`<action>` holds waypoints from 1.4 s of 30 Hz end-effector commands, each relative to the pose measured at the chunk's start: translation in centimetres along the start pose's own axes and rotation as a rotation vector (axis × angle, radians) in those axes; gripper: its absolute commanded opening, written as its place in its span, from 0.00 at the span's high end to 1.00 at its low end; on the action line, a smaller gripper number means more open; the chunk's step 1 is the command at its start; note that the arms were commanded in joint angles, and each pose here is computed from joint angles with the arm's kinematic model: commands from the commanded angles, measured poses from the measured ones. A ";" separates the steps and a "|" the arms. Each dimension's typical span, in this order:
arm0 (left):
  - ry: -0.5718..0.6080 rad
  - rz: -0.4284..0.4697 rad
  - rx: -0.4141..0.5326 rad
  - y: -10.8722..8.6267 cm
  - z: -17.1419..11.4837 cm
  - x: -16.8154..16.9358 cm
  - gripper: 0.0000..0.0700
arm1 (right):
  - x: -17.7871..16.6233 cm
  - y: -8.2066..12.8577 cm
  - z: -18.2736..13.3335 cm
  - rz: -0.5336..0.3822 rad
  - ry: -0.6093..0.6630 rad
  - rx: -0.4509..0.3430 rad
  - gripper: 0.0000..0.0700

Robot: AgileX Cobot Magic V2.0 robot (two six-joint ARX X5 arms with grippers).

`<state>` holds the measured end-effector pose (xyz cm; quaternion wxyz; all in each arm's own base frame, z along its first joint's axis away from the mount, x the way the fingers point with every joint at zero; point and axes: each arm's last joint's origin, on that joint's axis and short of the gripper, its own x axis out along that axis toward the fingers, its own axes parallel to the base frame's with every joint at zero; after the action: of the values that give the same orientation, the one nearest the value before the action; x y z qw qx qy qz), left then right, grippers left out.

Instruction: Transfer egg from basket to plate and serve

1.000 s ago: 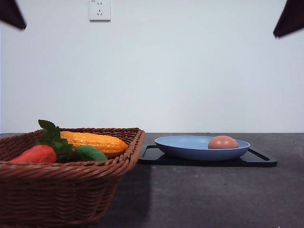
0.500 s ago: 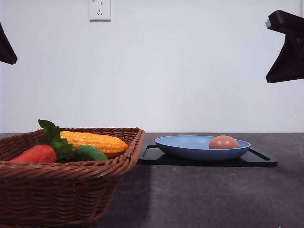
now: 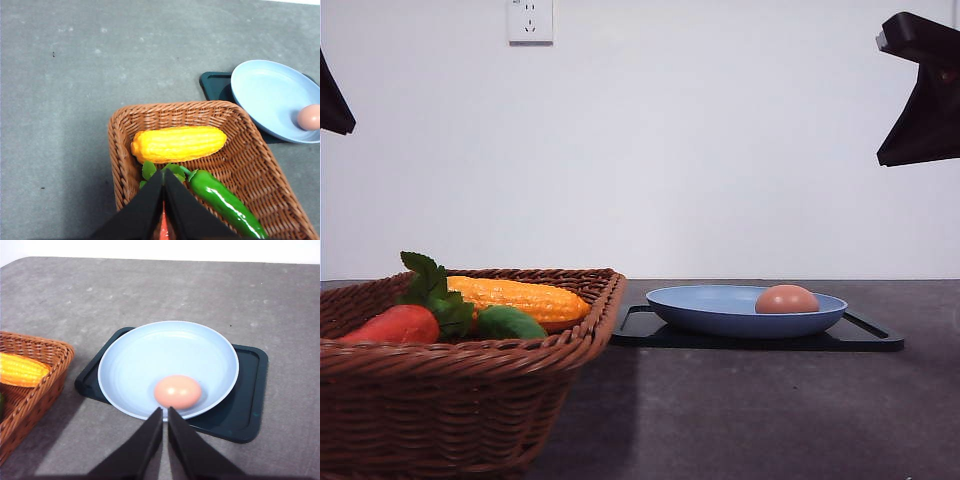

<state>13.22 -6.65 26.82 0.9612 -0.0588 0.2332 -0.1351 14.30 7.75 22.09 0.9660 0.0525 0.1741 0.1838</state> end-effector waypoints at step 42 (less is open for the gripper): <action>-0.294 0.224 0.043 6.9 -12.2 0.5 1.00 | 0.0 0.2 0.3 0.007 -0.013 0.010 1.00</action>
<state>9.46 -0.74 15.63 0.9965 -0.0292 0.0769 -0.0168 14.30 7.75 22.09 0.9660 0.0526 0.1741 0.1836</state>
